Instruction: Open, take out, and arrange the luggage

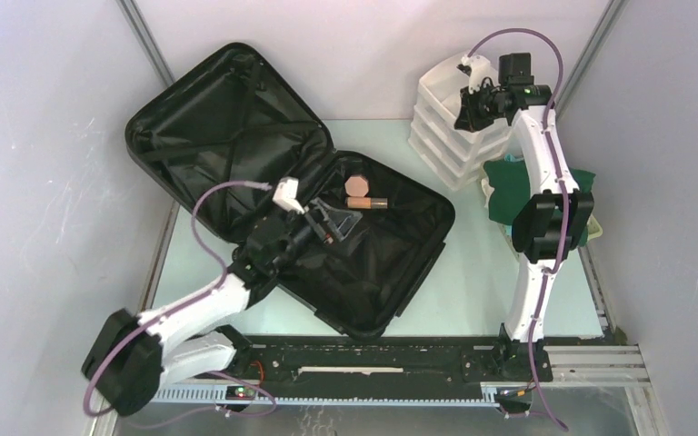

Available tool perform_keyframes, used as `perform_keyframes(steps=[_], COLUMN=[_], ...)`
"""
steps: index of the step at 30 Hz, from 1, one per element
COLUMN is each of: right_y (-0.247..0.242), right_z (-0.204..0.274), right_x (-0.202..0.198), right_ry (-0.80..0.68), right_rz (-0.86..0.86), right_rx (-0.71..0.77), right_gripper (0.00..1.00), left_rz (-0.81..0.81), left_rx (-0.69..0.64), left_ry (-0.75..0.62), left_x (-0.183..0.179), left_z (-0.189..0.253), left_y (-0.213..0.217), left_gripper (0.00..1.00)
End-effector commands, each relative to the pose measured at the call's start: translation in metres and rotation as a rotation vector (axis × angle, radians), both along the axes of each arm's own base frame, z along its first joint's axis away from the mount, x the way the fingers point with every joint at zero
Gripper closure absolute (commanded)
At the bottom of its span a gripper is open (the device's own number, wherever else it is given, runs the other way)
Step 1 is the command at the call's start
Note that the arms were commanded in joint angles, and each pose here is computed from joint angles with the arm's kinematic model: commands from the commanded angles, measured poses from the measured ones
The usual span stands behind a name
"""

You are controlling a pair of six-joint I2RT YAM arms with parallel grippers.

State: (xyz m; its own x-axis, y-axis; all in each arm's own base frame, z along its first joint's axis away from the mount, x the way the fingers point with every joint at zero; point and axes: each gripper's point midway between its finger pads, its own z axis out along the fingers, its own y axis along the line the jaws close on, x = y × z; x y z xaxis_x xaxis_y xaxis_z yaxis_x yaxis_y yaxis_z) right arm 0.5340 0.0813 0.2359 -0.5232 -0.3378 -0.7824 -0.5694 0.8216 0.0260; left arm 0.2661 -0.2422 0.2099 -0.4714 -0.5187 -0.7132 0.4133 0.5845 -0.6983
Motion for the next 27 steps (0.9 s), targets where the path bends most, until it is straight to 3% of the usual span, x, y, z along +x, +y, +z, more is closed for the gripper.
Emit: perform_keyframes(steps=[1,14,18,23,27], right_y=[0.027,0.019,0.018,0.013,0.006], right_z=[0.121,0.152,0.151,0.155,0.159], right_x=[-0.029,-0.039,-0.042,-0.045,-0.048], right_ry=[-0.200,-0.202,-0.183,-0.181,-0.186], right_rz=[0.067,0.067,0.080,0.085,0.084], right_rx=[0.206,0.343,0.372,0.392,0.401], right_gripper=[1.00,1.00,1.00,1.00,1.00], left_rz=[-0.143,-0.165,-0.166,-0.154,-0.140], left_rx=[-0.264,-0.438,-0.463,-0.494,-0.533], left_ry=[-0.122,0.042,0.081,0.063,0.069], left_x=[0.018,0.118,0.147,0.177,0.201], left_z=[0.098,0.091,0.076,0.075,0.071], left_y=[-0.046,-0.137,-0.161,-0.179,-0.185], left_gripper=[0.06,0.05,0.00,0.00,0.07])
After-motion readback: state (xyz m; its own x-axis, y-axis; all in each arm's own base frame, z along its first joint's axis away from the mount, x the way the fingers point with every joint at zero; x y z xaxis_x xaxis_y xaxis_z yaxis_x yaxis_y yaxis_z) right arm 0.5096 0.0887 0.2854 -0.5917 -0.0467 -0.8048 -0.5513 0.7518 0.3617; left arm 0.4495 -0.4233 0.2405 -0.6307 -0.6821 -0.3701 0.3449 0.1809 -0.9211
